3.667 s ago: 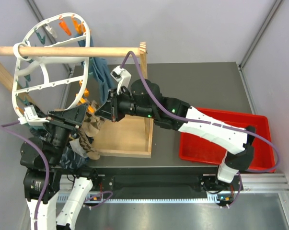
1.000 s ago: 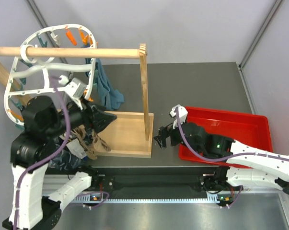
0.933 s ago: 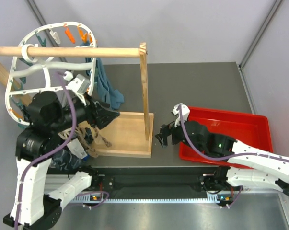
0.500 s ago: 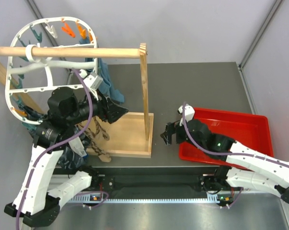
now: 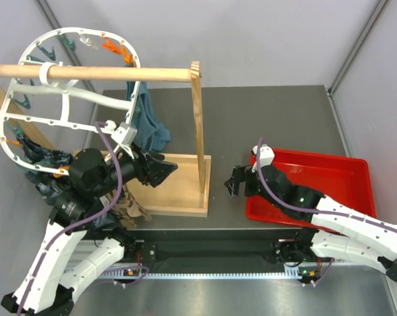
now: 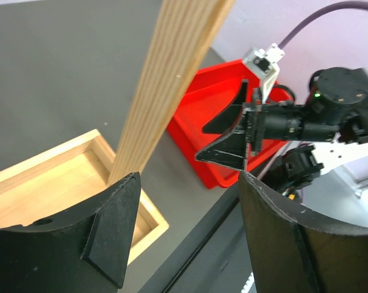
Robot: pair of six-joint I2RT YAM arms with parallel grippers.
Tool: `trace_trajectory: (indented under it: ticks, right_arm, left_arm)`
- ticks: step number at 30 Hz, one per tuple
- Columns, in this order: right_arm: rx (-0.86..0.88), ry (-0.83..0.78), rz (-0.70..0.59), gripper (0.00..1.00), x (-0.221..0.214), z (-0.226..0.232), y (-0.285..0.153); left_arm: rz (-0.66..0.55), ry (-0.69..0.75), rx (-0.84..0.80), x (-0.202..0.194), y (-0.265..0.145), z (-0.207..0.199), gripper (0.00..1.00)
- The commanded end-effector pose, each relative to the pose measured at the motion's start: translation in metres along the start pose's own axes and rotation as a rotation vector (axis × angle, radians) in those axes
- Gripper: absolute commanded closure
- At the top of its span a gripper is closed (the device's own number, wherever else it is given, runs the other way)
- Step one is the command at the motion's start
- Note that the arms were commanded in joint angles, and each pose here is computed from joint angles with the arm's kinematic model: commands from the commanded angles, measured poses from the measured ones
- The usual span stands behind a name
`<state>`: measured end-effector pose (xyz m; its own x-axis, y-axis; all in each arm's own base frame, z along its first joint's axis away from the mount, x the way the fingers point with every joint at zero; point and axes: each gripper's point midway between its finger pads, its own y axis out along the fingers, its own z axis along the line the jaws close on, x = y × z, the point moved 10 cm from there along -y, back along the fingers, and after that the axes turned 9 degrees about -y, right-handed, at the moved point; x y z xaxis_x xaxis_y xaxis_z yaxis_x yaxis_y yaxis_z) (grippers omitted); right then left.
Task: Clip the socks to the hanger
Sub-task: Reset both arms
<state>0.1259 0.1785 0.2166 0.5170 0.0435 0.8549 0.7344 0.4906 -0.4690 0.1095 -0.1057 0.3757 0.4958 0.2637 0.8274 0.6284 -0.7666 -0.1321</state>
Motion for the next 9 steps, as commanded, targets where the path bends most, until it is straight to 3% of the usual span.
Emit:
trace_trajectory:
  ticks: [1,9]
  right_arm:
    - [-0.026,0.055,-0.062,0.0,0.007,-0.004,-0.004]
    - [0.007,0.089,-0.084,0.0,-0.005,-0.008,-0.003]
  left_arm:
    - [-0.107,-0.056,0.017,0.009,-0.002,-0.003,0.3]
    - [-0.131,-0.076,-0.015,0.005,-0.011,-0.008,0.29]
